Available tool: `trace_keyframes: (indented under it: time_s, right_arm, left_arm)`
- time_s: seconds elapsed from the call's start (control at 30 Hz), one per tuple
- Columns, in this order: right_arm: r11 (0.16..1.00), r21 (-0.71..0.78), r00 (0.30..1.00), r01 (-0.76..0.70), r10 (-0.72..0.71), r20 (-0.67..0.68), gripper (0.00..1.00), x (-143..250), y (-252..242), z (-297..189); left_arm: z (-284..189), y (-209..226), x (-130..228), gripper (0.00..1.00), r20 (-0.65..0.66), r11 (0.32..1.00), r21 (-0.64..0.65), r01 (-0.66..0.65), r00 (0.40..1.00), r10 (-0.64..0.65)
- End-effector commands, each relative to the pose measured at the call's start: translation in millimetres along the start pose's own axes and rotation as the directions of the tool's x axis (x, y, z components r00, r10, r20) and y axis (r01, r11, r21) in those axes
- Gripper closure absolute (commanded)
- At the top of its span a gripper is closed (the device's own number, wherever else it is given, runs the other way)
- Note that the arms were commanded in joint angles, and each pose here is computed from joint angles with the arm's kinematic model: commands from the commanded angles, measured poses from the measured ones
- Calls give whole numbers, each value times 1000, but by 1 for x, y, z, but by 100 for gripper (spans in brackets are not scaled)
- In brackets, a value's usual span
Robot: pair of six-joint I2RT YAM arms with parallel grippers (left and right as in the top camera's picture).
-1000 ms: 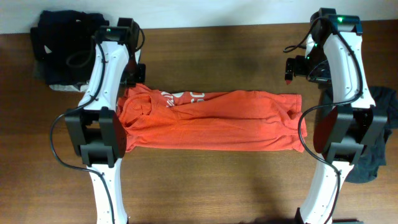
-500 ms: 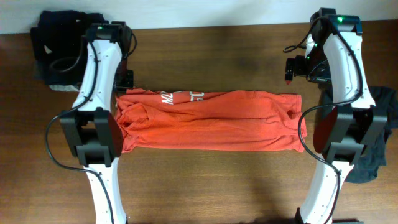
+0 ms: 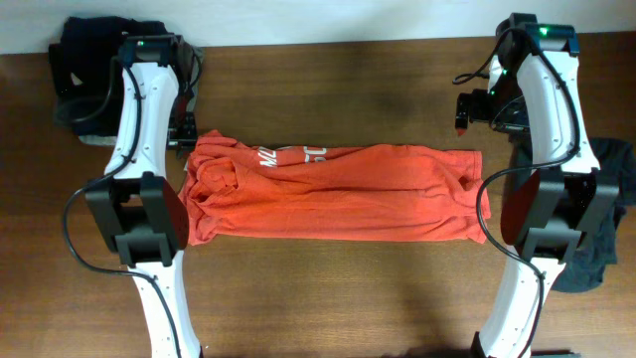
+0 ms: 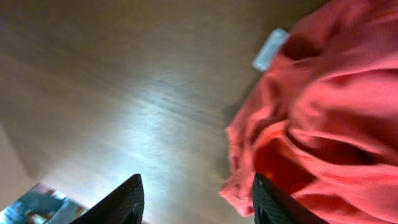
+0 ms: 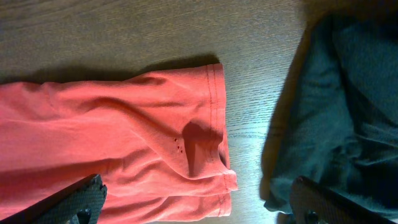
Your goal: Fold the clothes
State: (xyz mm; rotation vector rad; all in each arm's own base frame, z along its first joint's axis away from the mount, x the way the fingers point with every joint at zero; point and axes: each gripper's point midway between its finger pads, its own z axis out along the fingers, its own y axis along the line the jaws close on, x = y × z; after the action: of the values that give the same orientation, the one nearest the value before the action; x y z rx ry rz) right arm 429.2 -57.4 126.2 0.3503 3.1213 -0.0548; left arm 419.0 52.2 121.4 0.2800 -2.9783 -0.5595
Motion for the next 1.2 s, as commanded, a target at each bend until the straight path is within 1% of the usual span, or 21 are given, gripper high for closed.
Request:
trace_keyframes:
  time_s: [0.0, 0.03, 0.1, 0.17, 0.23, 0.33, 0.37, 0.4, 0.43, 0.5, 0.53, 0.57, 0.6, 0.73, 0.87, 0.97, 1.07, 1.1, 1.17]
  right_arm:
    - [1000, -4, 1000, -5, 5, -11, 1, 2, -1, 2]
    - [1000, -4, 1000, -5, 5, -11, 1, 2, -1, 2]
    - [1000, -4, 1000, -5, 5, -11, 1, 2, -1, 2]
    - [1000, -4, 1000, -5, 5, -11, 1, 2, -1, 2]
    - [1000, -4, 1000, -5, 5, -10, 1, 2, -1, 2]
    - [1000, -4, 1000, -5, 5, -10, 1, 2, -1, 2]
    - [1000, -4, 1000, -5, 5, -10, 1, 2, -1, 2]
    - [1000, -4, 1000, -5, 5, -11, 1, 2, -1, 2]
    - [1000, -4, 1000, -5, 5, -11, 1, 2, -1, 2]
    - [1000, -4, 1000, -5, 5, -11, 1, 2, -1, 2]
    - [1000, -4, 1000, -5, 5, -11, 1, 2, -1, 2]
    - [1000, -4, 1000, -5, 5, -11, 1, 2, -1, 2]
    - [1000, -4, 1000, -5, 5, -11, 1, 2, -1, 2]
    - [1000, -4, 1000, -5, 5, -14, 1, 1, -1, 4]
    - [1000, -3, 1000, -5, 5, -20, 1, -2, -1, 11]
    - [1000, -2, 1000, -4, 4, -28, 1, -2, 0, 17]
    - [1000, -2, 999, -4, 4, -34, 1, -2, 0, 23]
    - [1000, -1, 999, -4, 4, -42, 1, -1, 0, 26]
    - [1000, 1, 998, -3, 3, -62, 1, 3, 0, 33]
  left_arm:
    - [-30, -31, -2, 43, 56, 988, 155, 14, 998, -23]
    - [-38, -42, -1, 40, 65, 980, 199, 3, 998, -16]
    - [-49, -57, 2, 25, 77, 967, 255, -19, 997, -1]
    - [-56, -71, 7, 1, 81, 953, 298, -54, 996, 31]
    - [-63, -90, 14, 1, 89, 916, 377, -135, 990, 109]
    - [-81, -124, 27, 1, 131, 785, 556, -273, 962, 241]
    - [-84, -128, 29, 1, 128, 768, 582, -268, 963, 239]
    - [-85, -129, 29, 1, 101, 767, 601, -224, 974, 204]
    - [-84, -125, 27, 1, 56, 784, 603, -146, 988, 141]
    - [-77, -109, 21, 1, -23, 834, 552, 22, 1000, -11]
    - [-71, -95, 17, 1, -55, 859, 494, 135, 991, -124]
    - [-70, -86, 15, 1, -71, 861, 466, 203, 979, -192]
    - [-72, -81, 16, 1, -89, 848, 463, 257, 966, -244]
    - [-87, -77, 25, 1, -109, 817, 474, 328, 943, -315]
    - [-93, -80, 37, 1, -160, 784, 451, 426, 903, -399]
    - [-82, -84, 46, 1, -224, 762, 389, 518, 855, -467]
    - [-60, -84, 55, 1, -284, 735, 288, 614, 788, -547]
    - [-52, -84, 54, 1, -287, 729, 268, 630, 774, -564]
    - [-35, -90, 46, 1, -281, 723, 274, 634, 772, -570]
